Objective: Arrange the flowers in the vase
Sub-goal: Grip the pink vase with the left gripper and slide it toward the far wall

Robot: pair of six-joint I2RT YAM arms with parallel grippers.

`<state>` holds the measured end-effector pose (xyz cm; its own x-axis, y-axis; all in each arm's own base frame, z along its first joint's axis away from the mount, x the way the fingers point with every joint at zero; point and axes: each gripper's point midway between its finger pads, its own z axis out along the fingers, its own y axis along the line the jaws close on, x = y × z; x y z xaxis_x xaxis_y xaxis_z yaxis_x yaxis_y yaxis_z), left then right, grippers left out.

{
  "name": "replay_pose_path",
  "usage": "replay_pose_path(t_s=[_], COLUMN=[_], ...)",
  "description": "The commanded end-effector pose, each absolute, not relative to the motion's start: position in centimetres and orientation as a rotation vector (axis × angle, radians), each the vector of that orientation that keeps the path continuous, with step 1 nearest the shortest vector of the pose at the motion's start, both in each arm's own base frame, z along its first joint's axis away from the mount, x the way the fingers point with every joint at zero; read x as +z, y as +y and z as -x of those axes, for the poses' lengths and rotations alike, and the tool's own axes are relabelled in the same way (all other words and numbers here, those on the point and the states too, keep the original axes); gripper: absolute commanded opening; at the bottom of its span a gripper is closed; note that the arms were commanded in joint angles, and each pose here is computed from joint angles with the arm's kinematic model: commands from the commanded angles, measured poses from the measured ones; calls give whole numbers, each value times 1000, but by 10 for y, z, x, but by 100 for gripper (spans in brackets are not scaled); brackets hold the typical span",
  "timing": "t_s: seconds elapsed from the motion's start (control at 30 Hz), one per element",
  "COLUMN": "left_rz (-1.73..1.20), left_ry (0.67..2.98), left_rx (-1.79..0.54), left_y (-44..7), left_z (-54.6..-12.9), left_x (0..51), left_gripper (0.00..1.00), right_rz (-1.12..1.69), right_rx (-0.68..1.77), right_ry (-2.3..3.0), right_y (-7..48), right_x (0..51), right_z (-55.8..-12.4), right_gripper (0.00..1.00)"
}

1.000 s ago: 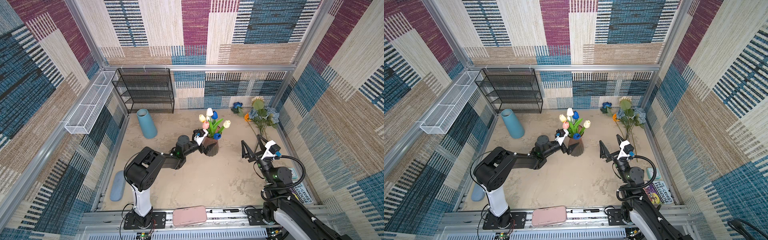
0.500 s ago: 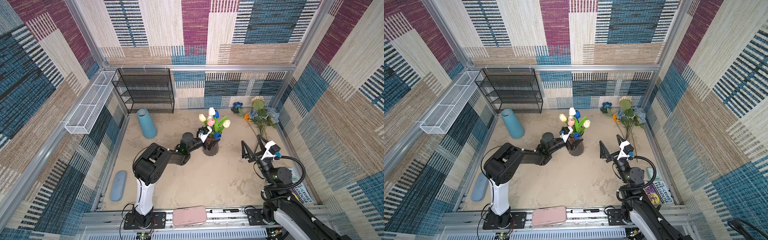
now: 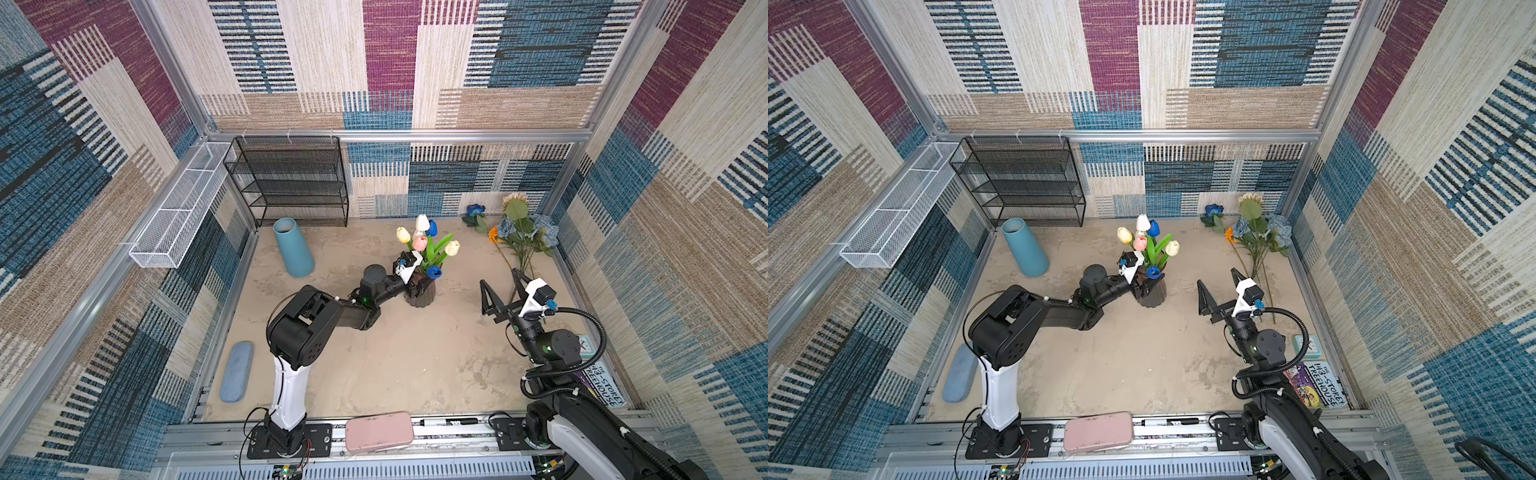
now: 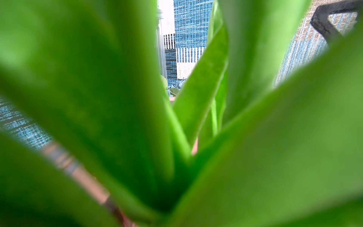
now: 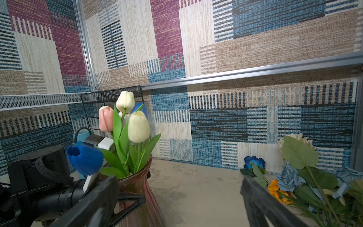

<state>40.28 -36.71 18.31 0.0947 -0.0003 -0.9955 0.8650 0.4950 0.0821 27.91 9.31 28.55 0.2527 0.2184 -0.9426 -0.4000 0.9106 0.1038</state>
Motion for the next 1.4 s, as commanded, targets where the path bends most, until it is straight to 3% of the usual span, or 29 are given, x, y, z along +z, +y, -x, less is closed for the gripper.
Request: replay_pose_path(t_s=[0.0, 0.07, 0.3, 0.57, 0.83, 1.3, 1.37], left_rz=[-860, -854, -815, -724, -700, -622, -620], left_ry=[1269, 1271, 1282, 1263, 1336, 1413, 1407], left_rx=[-765, -808, -715, -739, -645, -555, -553], left_y=[-362, -357, -326, -291, -284, -256, -256], left_z=[-409, -417, -480, -576, -643, -680, -681], left_x=[200, 205, 218, 231, 232, 216, 217], left_gripper=[38, 31, 26, 25, 23, 24, 32], right_rz=[172, 177, 179, 185, 192, 198, 195], right_rx=[427, 431, 427, 423, 411, 407, 402], right_ry=[1214, 1211, 1219, 1221, 1221, 1223, 1220], right_y=[93, 95, 95, 95, 95, 95, 94], right_x=[295, 297, 295, 294, 294, 292, 293], right_z=[-277, -277, -279, -279, -279, -278, -278], right_gripper=[100, 100, 100, 100, 100, 100, 100])
